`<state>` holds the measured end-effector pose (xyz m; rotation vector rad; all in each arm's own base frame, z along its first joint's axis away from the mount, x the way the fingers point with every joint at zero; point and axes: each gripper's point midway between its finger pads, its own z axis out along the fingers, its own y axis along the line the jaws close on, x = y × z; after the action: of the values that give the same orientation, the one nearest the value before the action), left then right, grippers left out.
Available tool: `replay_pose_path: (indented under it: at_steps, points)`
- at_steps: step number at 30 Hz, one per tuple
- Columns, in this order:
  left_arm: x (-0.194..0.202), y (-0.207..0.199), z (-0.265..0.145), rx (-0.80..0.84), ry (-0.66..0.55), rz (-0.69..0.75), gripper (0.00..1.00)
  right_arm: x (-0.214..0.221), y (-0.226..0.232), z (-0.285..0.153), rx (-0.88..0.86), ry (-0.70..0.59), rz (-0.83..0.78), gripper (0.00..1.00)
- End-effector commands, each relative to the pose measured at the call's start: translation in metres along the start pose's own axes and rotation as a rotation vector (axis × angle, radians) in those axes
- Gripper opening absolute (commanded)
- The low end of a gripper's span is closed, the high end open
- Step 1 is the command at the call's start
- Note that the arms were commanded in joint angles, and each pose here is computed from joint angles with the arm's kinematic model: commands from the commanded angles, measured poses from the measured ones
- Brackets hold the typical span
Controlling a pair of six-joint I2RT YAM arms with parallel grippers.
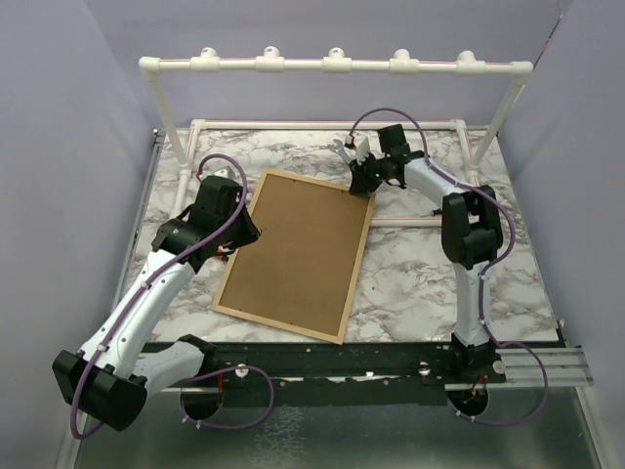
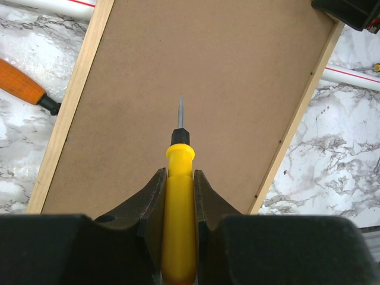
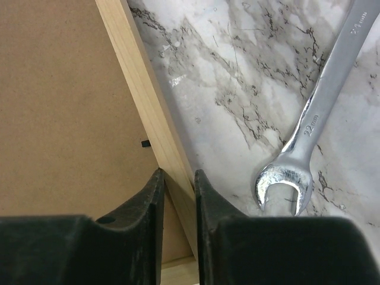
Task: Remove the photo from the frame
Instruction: Adjust the photo frame at the center of the board.
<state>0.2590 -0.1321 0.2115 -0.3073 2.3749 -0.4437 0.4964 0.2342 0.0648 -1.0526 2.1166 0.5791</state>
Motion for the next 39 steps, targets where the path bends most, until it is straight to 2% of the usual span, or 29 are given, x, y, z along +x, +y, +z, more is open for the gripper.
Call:
replay_pose_path:
  at_steps: [1,5,8,20,28,35,39]
  points:
    - [0.005,0.004,0.001,0.000,0.023,0.007,0.00,0.019,-0.020,0.003,0.097,0.071,0.030,0.15]
    - [0.006,0.006,0.001,-0.001,0.021,0.003,0.00,0.013,-0.026,-0.011,0.157,0.031,0.067,0.06]
    - [0.008,0.005,0.001,0.007,0.026,-0.001,0.00,0.018,-0.031,-0.025,0.226,0.052,0.124,0.01]
    - [0.017,0.004,0.003,0.043,0.029,-0.021,0.00,0.038,-0.018,-0.086,0.443,0.043,0.288,0.01]
    - [0.045,0.005,0.015,0.098,0.092,-0.055,0.00,0.088,-0.033,-0.123,0.679,0.123,0.418,0.01]
    - [0.059,0.009,0.023,0.116,0.110,-0.089,0.00,0.122,-0.054,-0.160,0.810,0.099,0.590,0.01]
    - [0.066,0.008,0.028,0.131,0.125,-0.102,0.00,0.132,-0.057,-0.167,0.828,0.084,0.653,0.01]
